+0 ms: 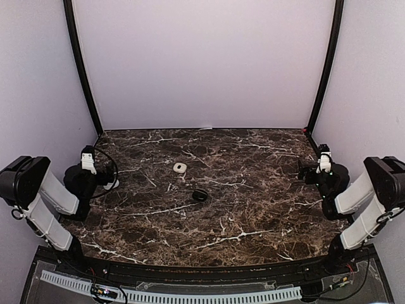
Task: Insert the wireless bluetooth earbuds into the charging case
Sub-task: Reset both arms
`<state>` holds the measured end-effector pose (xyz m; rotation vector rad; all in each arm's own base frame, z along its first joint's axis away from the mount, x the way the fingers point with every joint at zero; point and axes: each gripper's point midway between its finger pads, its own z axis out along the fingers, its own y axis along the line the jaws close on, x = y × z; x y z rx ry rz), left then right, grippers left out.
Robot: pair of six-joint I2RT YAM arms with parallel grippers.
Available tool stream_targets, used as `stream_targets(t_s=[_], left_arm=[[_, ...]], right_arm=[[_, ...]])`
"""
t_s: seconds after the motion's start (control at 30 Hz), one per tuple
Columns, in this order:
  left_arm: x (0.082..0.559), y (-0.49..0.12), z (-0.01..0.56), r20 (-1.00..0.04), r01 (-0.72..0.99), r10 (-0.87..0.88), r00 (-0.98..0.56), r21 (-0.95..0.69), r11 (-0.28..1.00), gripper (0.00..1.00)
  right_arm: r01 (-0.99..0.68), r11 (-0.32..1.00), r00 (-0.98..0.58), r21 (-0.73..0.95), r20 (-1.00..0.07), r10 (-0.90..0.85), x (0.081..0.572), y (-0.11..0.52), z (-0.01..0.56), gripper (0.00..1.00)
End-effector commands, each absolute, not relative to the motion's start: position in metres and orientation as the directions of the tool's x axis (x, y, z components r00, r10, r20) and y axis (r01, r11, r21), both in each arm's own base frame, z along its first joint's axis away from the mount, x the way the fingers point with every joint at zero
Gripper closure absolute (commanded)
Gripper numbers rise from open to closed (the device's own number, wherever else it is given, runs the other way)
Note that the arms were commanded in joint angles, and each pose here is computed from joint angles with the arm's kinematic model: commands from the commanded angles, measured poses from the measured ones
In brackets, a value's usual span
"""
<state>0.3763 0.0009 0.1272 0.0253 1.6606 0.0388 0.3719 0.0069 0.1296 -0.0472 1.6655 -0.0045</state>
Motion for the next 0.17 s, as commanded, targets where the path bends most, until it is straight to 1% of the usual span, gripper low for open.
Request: stream_targets(t_s=[0.0, 0.13], left_arm=[[0.3778, 0.0008, 0.1369, -0.998, -0.003, 0.033, -0.058, 0.033, 0.999, 0.01], [0.3778, 0.0008, 0.1370, -0.998, -0.003, 0.034, -0.058, 0.034, 0.999, 0.01]], right_arm=[[-0.030, 0.999, -0.027, -0.029, -0.999, -0.030, 0.3765, 0.0072, 0.1478, 0.01], [-0.027, 0.999, -0.026, -0.030, -0.999, -0.030, 0.3756, 0.0067, 0.1478, 0.01]])
